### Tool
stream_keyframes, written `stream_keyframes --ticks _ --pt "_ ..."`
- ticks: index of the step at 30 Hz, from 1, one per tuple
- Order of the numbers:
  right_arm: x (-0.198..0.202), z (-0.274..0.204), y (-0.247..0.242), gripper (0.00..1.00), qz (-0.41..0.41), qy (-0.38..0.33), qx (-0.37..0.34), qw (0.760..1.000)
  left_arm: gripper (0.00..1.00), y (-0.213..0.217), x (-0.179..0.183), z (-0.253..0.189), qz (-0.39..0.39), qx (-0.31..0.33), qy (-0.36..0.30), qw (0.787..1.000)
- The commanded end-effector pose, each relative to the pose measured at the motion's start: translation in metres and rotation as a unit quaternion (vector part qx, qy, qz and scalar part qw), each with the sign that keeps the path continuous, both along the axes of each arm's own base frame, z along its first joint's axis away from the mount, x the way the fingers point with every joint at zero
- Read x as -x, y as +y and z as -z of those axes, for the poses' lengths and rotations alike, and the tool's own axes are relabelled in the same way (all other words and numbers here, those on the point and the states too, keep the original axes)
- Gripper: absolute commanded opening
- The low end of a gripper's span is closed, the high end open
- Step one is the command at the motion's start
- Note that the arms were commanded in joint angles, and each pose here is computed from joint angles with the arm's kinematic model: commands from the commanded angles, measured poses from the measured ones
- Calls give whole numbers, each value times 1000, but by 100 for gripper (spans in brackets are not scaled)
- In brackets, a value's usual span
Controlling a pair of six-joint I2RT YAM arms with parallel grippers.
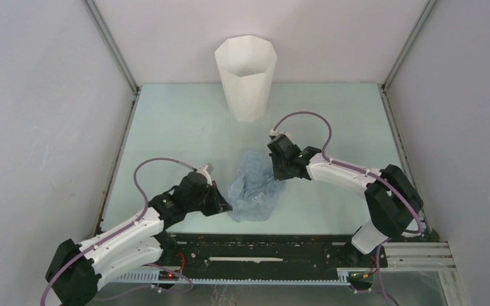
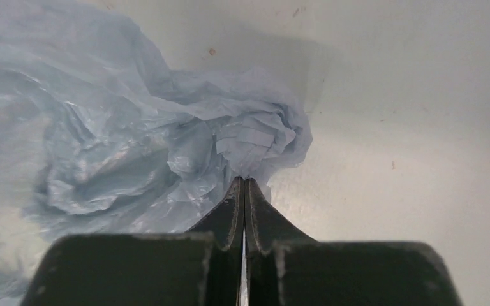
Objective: Put the trash bags into the trash bin
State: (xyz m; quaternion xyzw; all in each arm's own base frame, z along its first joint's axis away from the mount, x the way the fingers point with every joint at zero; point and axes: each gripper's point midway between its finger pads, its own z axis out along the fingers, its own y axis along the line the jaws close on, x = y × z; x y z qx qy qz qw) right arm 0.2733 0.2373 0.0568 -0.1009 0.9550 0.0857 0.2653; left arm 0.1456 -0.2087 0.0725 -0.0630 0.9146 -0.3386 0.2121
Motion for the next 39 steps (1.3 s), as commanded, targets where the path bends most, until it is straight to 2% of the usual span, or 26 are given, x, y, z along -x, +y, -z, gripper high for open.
stream_keyframes --ticks 1,4,6,7,8,9,12,13,14,15,16,17,18,20,21,23,24,26,30,32,33,34,36,38,39 --pt "-29 -93 -1 0 10 -104 -33 994 0 3 -22 -31 -26 9 -24 999" --pt "-39 -138 -11 0 11 -140 -83 987 0 7 -58 -65 -75 33 -37 996" --pt "-48 -171 -19 0 21 -133 -131 982 0 5 -93 -115 -96 59 -71 991" --pt "-50 -189 -26 0 27 -124 -151 980 0 7 -105 -126 -102 57 -75 990" --pt "-49 -215 -28 0 25 -120 -173 977 0 6 -120 -154 -105 56 -99 988" --pt "-46 -246 -29 0 14 -134 -190 973 0 5 -133 -208 -103 60 -154 981" --pt "-14 -360 -25 0 -52 -273 -231 932 0 10 -131 -312 -106 30 -292 950" --pt "4 -391 -28 0 -65 -325 -244 912 0 12 -125 -330 -109 33 -316 942" --pt "15 -403 -28 0 -75 -355 -251 897 0 13 -121 -333 -113 43 -319 940" --pt "21 -404 -30 0 -74 -374 -257 888 0 13 -118 -325 -116 53 -311 942" --pt "20 -385 -30 0 -71 -371 -255 890 0 14 -114 -304 -119 52 -291 948" --pt "17 -360 -32 0 -58 -361 -250 897 0 14 -113 -274 -123 44 -260 957" --pt "13 -318 -35 0 -39 -324 -234 916 0 15 -109 -230 -125 23 -216 968" --pt "18 -216 -40 0 -15 -200 -199 959 0 17 -90 -139 -115 -12 -117 986" --pt "33 -166 -37 0 -20 -127 -193 973 0 21 -75 -92 -108 -28 -69 991" --pt "68 -92 -35 0 -18 -10 -187 982 0 30 -45 -28 -107 -43 0 993" --pt "83 -74 -32 0 -19 24 -192 981 0 33 -36 -15 -106 -40 9 993" --pt "92 -75 -25 0 -35 25 -201 979 0 33 -34 -25 -110 -18 -12 994" --pt "51 -140 -28 0 -11 -60 -231 971 0 30 -70 -104 -136 31 -103 985" --pt "24 -191 -31 0 4 -89 -256 962 0 21 -94 -158 -128 67 -128 981" --pt "8 -240 -30 0 2 -121 -271 955 0 17 -108 -194 -123 81 -151 978" --pt "0 -285 -33 0 0 -155 -278 948 0 13 -119 -260 -116 104 -204 966" --pt "2 -378 -40 0 -20 -232 -283 930 0 12 -122 -360 -101 123 -294 943" --pt "31 -465 -43 0 -54 -331 -287 897 0 19 -102 -452 -94 136 -388 906" --pt "47 -493 -42 0 -76 -372 -289 879 0 23 -90 -482 -89 134 -428 889"
